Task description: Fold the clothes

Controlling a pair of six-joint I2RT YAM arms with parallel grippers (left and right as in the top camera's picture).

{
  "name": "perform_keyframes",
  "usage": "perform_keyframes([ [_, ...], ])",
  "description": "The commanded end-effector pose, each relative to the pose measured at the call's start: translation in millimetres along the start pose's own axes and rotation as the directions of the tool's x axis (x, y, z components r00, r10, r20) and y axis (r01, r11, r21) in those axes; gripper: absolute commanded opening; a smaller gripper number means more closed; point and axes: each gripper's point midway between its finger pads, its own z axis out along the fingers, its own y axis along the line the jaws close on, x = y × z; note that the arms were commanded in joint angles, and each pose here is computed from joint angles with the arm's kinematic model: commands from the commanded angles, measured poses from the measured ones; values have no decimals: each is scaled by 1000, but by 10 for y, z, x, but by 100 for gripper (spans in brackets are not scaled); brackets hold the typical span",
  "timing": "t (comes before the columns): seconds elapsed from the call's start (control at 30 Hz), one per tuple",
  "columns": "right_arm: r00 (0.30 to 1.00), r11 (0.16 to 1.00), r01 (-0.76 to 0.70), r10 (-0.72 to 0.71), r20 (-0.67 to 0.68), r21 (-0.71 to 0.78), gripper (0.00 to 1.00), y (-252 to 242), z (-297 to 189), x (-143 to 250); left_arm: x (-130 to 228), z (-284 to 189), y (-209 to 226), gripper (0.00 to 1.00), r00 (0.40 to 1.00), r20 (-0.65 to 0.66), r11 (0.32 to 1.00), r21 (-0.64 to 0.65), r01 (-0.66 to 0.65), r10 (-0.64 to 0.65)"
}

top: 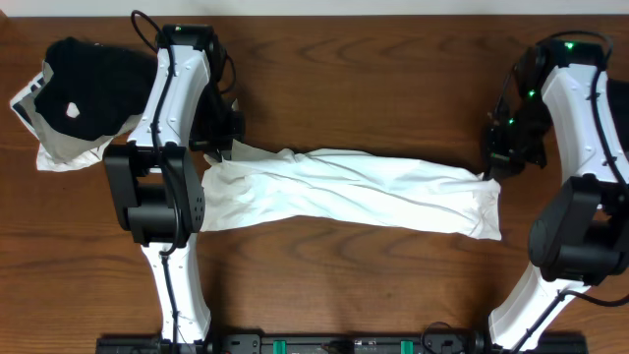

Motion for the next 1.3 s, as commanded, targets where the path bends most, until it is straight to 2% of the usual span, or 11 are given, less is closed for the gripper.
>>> perform_keyframes([
  [0.0,1000,999,13,-12,-26,32,1,-49,64,34,244,-18,53,7,997,-79,1000,-18,6,-8],
  [0.1,999,999,13,-12,-36,34,1,-47,89,52,310,71,69,17,993,-120,1000,-23,13,-16],
  [0.27,999,999,19,-17,-42,38,1,-19,108,65,430,216,98,17,981,-190,999,-30,16,-21],
  [0.53,998,998,42,-40,-43,50,1,68,125,76,444,243,103,17,980,-199,999,-31,17,-23],
  [0.63,998,997,48,-46,-48,53,5,85,130,91,455,241,103,25,979,-204,999,-31,18,-24],
  [0.67,998,997,50,-47,-48,54,6,89,130,92,456,240,103,32,979,-204,999,-31,18,-24],
  [0.73,998,997,50,-48,-49,54,7,91,131,93,456,240,103,66,979,-204,999,-31,18,-24],
  [0.8,998,997,50,-48,-49,54,11,91,131,93,456,240,103,87,979,-204,999,-31,18,-24],
  [0.9,998,997,50,-48,-49,54,15,91,131,93,455,241,104,94,979,-204,999,-31,17,-23],
  [1.1,998,994,46,-42,-42,95,22,21,126,76,445,233,192,97,980,-197,997,-82,7,-23],
  [1.27,1000,992,-17,17,-1,125,18,-48,97,0,349,143,172,99,989,-145,997,-78,13,-25],
])
